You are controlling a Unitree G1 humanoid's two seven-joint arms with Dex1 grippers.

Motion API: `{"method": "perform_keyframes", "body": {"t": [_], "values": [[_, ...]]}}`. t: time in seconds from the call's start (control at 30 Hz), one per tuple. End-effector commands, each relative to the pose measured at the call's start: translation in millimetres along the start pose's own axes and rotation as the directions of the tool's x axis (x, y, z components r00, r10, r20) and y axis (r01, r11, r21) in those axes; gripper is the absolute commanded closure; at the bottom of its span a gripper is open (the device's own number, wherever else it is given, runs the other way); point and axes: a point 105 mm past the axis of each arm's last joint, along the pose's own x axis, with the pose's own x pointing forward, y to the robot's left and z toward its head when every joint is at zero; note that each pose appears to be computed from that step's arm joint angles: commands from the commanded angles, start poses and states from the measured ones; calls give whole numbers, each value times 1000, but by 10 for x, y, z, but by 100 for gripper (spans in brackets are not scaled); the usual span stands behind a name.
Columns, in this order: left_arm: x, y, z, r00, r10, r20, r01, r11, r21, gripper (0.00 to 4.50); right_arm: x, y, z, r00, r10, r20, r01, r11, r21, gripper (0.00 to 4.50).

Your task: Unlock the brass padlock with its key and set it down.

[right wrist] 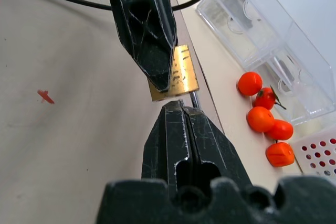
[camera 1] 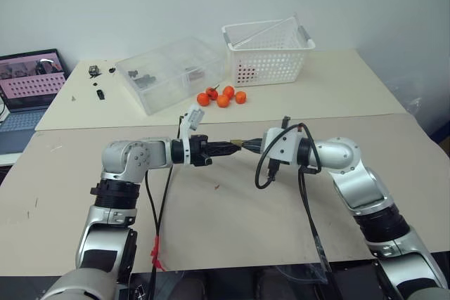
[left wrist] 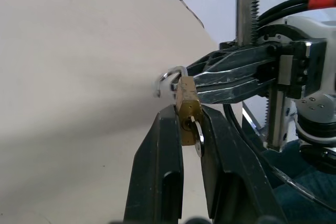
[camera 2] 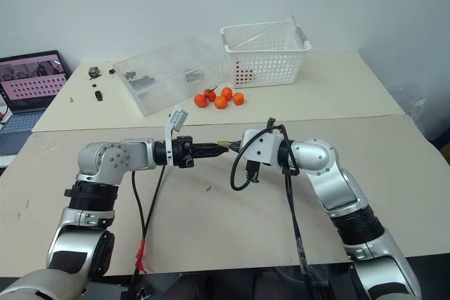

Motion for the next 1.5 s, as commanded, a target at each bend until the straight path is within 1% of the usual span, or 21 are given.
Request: {"method": "perform_keyframes", "body": {"t": [0.03,0.1,0.2,0.47,0.6,0.7,0.77,0.83,1.0,1.13,1.23,1.37,1.43,1.5], "values": [[-2,-137,129,999,-44,25,43,998,49,442,-20,-83,143,999,-25,48,27,999,-44,448],[-2,-135,130,999,-42,26,41,998,49,442,-33,-69,188,998,-13,69,14,1000,-16,448],[2,-137,132,999,-42,27,41,998,47,442,-41,-118,198,997,-35,72,35,999,-10,448],[15,-147,134,999,-43,32,42,998,43,442,-12,-242,-22,993,-119,1,119,992,-30,448],[-5,-146,135,999,-39,34,38,998,40,442,-43,-326,-192,981,-189,-53,186,981,-63,448],[-15,-140,132,999,-34,33,33,999,39,442,-71,-344,-274,975,-209,-71,205,977,-59,448],[-20,-135,131,999,-31,34,29,999,39,442,-84,-339,-292,975,-212,-67,211,977,-21,448],[-20,-136,129,999,-30,34,29,999,38,442,-97,-322,-301,977,-202,-61,204,979,19,448],[-27,-127,132,999,-28,35,27,999,39,442,-134,-204,-398,989,-114,-90,125,983,132,448],[-44,-114,126,999,-19,29,17,999,45,442,-225,-174,-512,988,-62,-141,87,980,179,448],[-60,-111,108,1000,-14,20,13,999,49,442,-247,-234,-459,990,-70,-124,95,974,205,448],[-103,-104,59,1000,-4,-6,4,998,56,442,-326,-315,-76,999,-11,49,-6,946,325,448],[-114,-103,50,1000,-3,-10,4,998,57,442,-383,-332,52,995,18,96,-50,937,345,448],[-120,-102,44,1000,-4,-13,5,998,57,442,-432,-310,178,988,62,141,-109,930,351,394]]}}
